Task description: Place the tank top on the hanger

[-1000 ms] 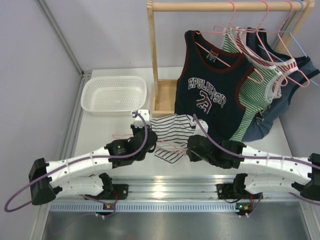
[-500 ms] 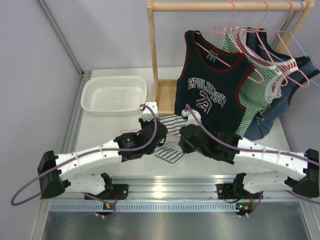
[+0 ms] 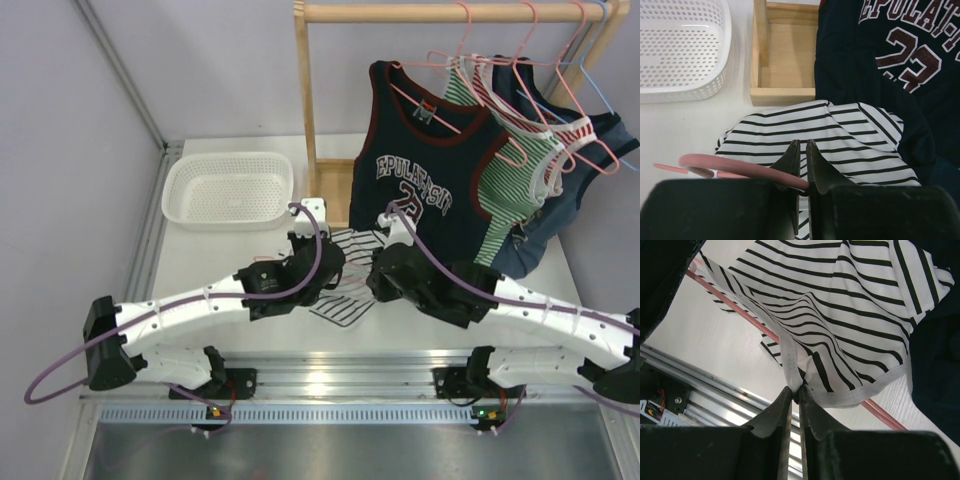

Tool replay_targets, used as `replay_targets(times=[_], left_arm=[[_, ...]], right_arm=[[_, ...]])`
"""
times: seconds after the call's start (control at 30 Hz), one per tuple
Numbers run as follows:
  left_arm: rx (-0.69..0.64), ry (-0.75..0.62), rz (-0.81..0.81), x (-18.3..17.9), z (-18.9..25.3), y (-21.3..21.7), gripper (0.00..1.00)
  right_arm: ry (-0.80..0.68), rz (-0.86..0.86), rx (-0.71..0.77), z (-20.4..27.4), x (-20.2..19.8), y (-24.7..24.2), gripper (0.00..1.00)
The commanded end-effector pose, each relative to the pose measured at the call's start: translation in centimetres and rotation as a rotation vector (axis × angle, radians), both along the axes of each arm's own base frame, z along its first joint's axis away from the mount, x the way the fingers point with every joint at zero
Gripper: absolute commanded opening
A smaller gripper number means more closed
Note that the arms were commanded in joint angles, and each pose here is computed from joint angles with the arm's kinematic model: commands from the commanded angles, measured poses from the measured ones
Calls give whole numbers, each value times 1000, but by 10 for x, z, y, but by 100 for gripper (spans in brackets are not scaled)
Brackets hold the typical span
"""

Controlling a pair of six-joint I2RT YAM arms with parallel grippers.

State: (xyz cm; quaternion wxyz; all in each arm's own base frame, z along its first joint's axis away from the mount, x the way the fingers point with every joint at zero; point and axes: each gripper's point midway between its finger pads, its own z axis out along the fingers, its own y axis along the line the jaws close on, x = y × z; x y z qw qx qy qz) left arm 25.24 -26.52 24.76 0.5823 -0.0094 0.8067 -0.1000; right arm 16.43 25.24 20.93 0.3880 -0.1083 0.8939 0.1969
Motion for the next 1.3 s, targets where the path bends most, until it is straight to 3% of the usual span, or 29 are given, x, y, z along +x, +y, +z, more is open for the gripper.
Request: replay_targets(times=[0.0, 0.03, 0.23, 0.43, 0.57, 0.73, 1.03, 1.27], left_arm=[[-73, -38, -14, 0, 28, -12, 0], [-66, -39, -18, 0, 28, -12, 0], [-30, -37, -32, -5, 35, -6, 0], [0, -26, -41, -12, 35, -3, 0], [2, -28, -44, -14, 40, 1, 0], [-2, -28, -66, -15, 51, -3, 0], [-29, -23, -87, -18, 59, -5, 0], [-53, -24, -102, -19, 67, -10, 0]], right_arm=[[-47, -5, 23, 25, 7, -8, 13], [-47, 0, 22, 25, 7, -9, 22], [-117, 29, 63, 57, 14, -17, 48], [-224, 220, 130, 99, 8, 4, 61], [-304, 357, 189, 113, -1, 21, 62], [-359, 498, 121, 91, -3, 35, 61], [-426, 588, 214, 90, 13, 43, 56], [-394, 659, 196, 83, 14, 58, 53]])
